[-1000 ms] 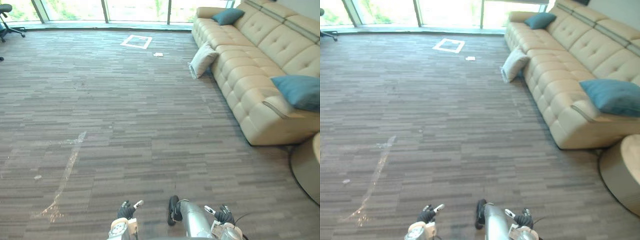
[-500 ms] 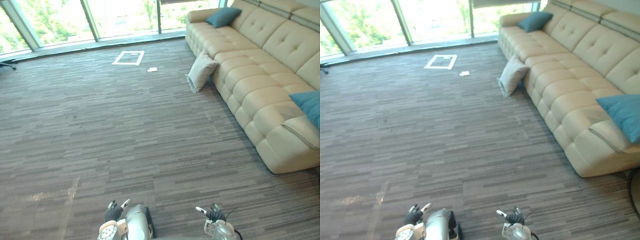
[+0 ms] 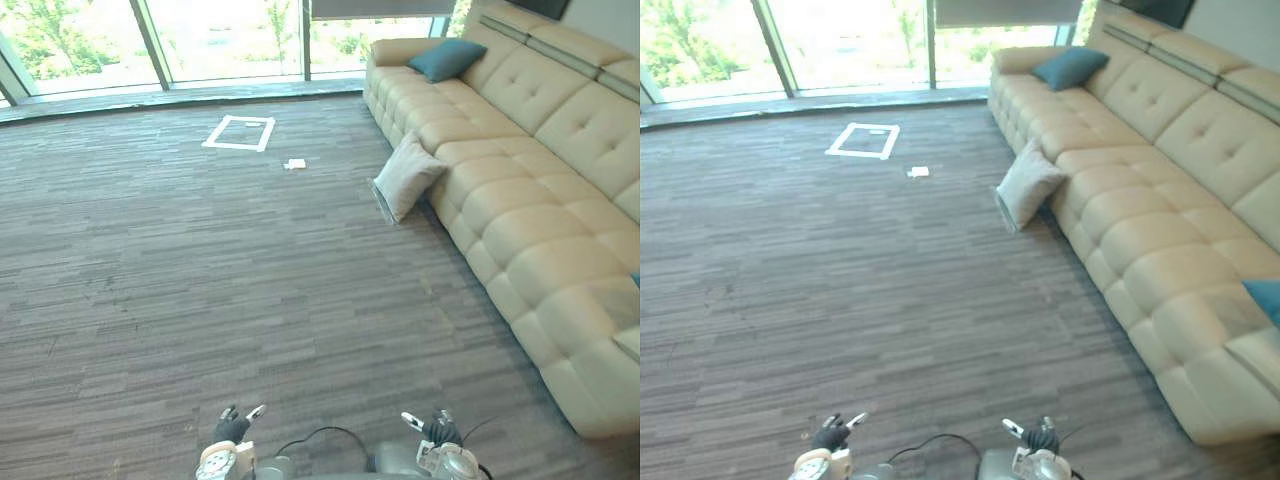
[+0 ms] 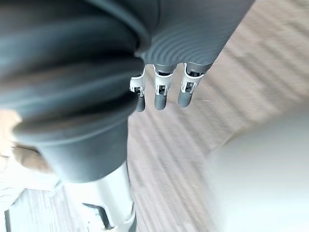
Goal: Pick up cushions and gather them together orderly.
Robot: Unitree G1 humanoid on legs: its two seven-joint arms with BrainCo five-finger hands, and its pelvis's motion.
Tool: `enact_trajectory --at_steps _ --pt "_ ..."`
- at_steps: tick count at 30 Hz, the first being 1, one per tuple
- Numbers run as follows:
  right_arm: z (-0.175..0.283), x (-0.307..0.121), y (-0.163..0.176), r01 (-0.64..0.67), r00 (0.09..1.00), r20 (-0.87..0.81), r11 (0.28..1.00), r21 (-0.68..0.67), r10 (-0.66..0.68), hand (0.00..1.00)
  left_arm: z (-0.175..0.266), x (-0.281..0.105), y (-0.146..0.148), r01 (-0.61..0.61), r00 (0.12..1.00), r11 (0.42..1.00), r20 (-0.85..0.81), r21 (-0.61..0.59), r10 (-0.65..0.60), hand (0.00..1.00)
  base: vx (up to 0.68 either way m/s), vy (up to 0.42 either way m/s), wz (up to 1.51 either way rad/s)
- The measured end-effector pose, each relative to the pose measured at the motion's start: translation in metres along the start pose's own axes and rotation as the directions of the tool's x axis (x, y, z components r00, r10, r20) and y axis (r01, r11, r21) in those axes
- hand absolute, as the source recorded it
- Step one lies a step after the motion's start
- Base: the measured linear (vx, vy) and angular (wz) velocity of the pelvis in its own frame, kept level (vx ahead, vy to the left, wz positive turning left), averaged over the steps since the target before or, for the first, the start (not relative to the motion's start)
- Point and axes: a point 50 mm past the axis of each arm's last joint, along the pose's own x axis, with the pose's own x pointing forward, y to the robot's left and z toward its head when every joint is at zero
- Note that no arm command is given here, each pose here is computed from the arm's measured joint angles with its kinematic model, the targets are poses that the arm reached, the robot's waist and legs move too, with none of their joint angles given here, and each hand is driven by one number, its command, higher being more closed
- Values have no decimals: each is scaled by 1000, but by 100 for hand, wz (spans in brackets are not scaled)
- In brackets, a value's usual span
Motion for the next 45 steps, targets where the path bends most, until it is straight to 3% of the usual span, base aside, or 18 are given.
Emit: enact_trajectory --at_steps 6,10,13,21,26,32,39,45 --pt "13 6 -9 1 1000 20 998 -60 0 0 -8 -2 -11 26 999 1000 -28 -15 -27 0 857 -226 41" --pt "16 8 1 -29 1000 9 997 -68 29 0 -4 -2 6 -41 999 996 -8 -79 41 0 790 -193 -24" --pt "6 6 14 -70 997 -28 994 -88 68 0 1 -4 23 -76 996 995 37 -61 79 0 585 -116 -50" --pt "1 5 19 -85 996 -52 988 -130 78 0 -1 -9 26 -91 993 991 62 -101 97 0 699 142 -69" --pt "-20 -5 27 -101 991 -103 990 -99 90 0 5 -4 44 -122 991 992 52 -28 124 0 772 285 -34" --pt "-1 -1 16 -68 998 -5 990 -126 68 0 4 0 16 -41 999 999 23 10 41 0 588 105 -1" --pt "4 3 12 -56 998 0 990 -127 56 0 -7 -2 -6 9 1000 1000 -18 -15 -9 0 626 -113 25" --pt "11 7 6 -44 999 2 989 -141 45 0 -3 -2 2 -29 1000 998 3 -58 29 0 625 -213 -28"
